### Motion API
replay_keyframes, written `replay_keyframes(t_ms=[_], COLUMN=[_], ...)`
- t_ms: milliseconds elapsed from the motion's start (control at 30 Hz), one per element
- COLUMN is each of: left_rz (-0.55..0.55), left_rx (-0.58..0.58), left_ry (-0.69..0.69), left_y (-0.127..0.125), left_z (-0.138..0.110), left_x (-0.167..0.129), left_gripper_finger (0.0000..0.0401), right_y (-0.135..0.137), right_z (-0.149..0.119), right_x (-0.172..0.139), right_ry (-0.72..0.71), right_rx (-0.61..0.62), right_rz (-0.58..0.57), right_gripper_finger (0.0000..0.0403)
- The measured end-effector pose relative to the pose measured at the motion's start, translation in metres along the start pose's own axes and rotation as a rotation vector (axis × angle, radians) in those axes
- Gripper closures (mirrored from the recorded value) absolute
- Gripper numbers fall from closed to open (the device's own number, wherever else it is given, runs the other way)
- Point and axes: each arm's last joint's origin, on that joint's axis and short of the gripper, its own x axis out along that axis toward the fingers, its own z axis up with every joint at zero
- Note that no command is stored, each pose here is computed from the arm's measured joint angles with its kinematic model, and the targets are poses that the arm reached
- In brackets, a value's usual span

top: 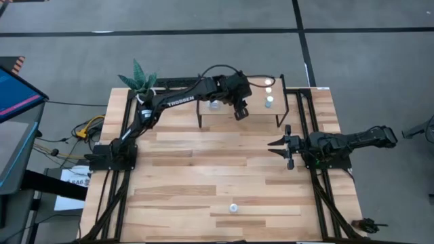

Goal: Pick and place medicine bottles onto shelf by color
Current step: Put the top transparent pill bottle aligned with the other transparent pill bottle on the shelf, then put the transparent pill bottle aligned with the other transparent pill bottle on the shelf

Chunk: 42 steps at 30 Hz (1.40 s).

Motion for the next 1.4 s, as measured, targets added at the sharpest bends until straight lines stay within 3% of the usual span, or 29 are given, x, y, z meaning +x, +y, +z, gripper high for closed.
replay_keyframes(t_ms=[333,733,1133,1400], left_rz=[0.033,-0.025,-0.032,-0.026], left_rx=[-0.043,-0.103,-0.144,-0.144], left_ry=[-0.07,-0.075,-0.071,-0.146], left_y=[0.026,0.031,0.03,0.03], left_z=[0.004,0.004,0.003,0.011], left_x=[0.001,0.002,0.002,0.002], left_gripper_finger=[0.0291,0.0288,0.0208,0.0196], right_y=[0.0,0.0,0.0,0.0], right_z=[0.0,0.0,0.0,0.0], right_x=[0.0,0.0,0.0,0.0], right_ry=[0.0,0.0,0.0,0.0], right_rx=[0.0,-0.023,-0.024,-0.026], right_rz=[0.0,0.0,-0.001,-0.001], right_gripper_finger=[0.028,0.028,0.0279,0.028])
